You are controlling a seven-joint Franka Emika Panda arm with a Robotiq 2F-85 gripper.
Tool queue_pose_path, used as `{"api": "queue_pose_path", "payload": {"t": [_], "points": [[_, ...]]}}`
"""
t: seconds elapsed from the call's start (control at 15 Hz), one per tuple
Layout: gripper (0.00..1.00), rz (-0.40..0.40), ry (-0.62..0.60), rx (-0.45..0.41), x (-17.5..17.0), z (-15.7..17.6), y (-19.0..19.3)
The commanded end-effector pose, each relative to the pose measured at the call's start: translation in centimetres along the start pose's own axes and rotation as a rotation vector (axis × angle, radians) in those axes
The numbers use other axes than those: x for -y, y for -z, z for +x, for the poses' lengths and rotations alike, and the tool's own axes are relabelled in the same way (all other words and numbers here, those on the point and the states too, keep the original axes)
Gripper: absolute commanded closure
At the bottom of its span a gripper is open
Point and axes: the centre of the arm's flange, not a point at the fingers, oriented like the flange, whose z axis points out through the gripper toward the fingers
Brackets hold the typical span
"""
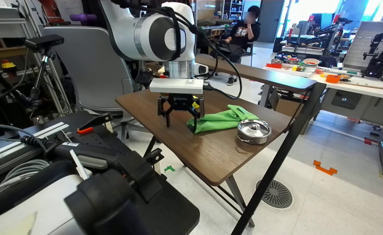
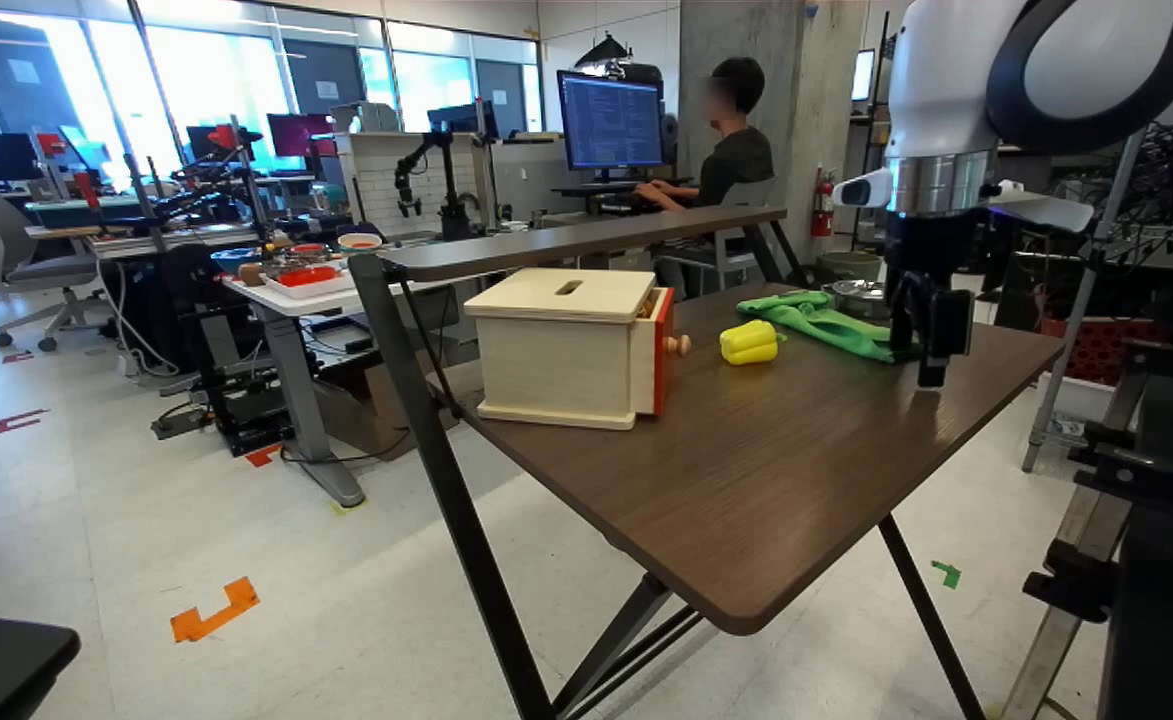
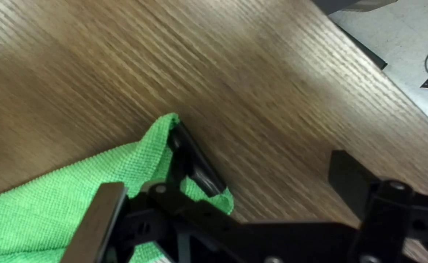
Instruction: Fold the green towel
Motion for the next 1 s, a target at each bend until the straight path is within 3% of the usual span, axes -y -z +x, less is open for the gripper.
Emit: {"api": "queue_pose_path", "payload": {"t": [0.0,0.6,0.93], "points": [[0.31,-0.013,0.001,0.017,-0.4,0.2,-1.4],[1.00,0.035,0.057,0.005,2.1,1.4,0.8],[0.98,0.042,0.140,-0.015,5.8,4.1,3.0]]}}
